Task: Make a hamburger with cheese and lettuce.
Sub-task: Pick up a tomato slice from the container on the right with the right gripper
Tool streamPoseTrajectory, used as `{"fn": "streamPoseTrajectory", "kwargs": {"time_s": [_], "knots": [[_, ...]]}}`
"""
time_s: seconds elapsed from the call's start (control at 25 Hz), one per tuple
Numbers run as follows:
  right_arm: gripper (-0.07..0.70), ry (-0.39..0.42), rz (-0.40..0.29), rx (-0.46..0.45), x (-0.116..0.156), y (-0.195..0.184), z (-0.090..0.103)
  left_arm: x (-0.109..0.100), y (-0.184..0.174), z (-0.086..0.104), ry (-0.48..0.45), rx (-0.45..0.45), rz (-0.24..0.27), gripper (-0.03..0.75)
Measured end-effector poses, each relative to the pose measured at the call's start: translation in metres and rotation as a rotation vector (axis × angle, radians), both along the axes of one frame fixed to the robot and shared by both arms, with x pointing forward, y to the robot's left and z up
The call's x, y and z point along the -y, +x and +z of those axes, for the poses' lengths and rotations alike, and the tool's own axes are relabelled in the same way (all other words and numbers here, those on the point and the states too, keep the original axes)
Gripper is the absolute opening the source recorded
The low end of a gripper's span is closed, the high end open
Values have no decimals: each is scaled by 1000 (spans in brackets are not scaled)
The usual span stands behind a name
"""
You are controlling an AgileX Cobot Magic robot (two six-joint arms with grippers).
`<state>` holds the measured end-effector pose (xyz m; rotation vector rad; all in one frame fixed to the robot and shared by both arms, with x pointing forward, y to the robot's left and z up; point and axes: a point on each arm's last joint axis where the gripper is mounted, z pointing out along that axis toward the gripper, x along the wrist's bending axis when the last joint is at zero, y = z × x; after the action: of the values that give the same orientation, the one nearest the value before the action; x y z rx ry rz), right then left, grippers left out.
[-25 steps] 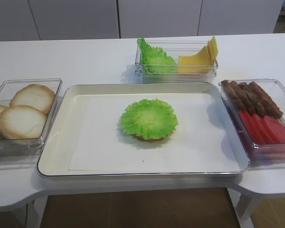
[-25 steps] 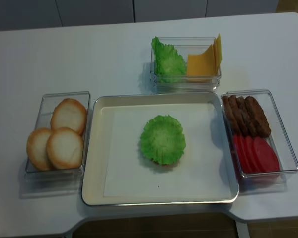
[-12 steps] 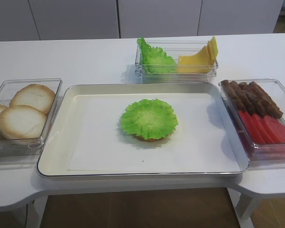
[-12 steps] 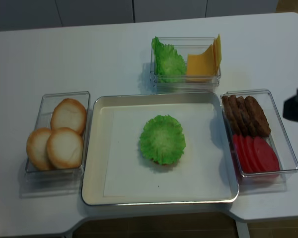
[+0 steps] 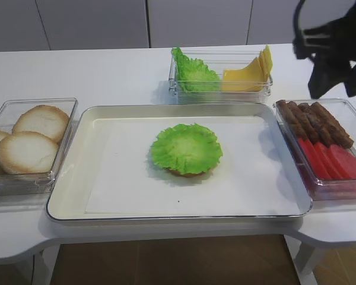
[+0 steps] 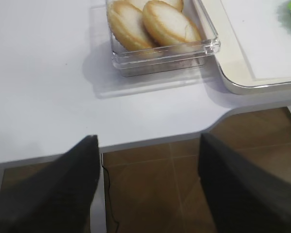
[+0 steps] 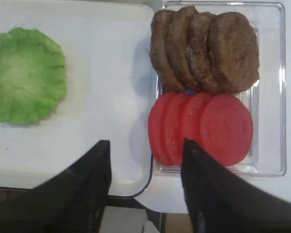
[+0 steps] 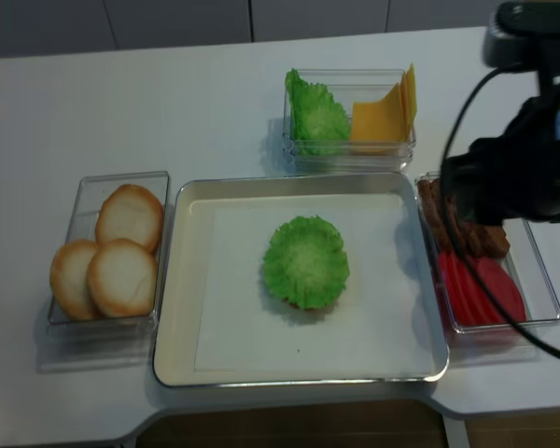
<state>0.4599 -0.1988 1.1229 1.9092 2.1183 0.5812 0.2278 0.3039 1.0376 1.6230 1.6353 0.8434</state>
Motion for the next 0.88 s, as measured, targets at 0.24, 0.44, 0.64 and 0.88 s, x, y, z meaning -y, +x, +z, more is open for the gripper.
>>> {"fn": "streamPoseTrajectory", "kwargs": {"time_s": [0.24, 0.44, 0.64, 0.88], "knots": [[352, -160, 13, -111, -28, 26, -35, 0, 0, 0, 0, 0, 0, 467], [320, -227, 9, -222, -36, 39, -64, 0, 0, 0, 0, 0, 0, 467], [313, -248, 10, -258, -39, 45, -76, 0, 0, 0, 0, 0, 0, 467], [294, -274, 12, -288, -41, 49, -87, 0, 0, 0, 0, 0, 0, 467]]}}
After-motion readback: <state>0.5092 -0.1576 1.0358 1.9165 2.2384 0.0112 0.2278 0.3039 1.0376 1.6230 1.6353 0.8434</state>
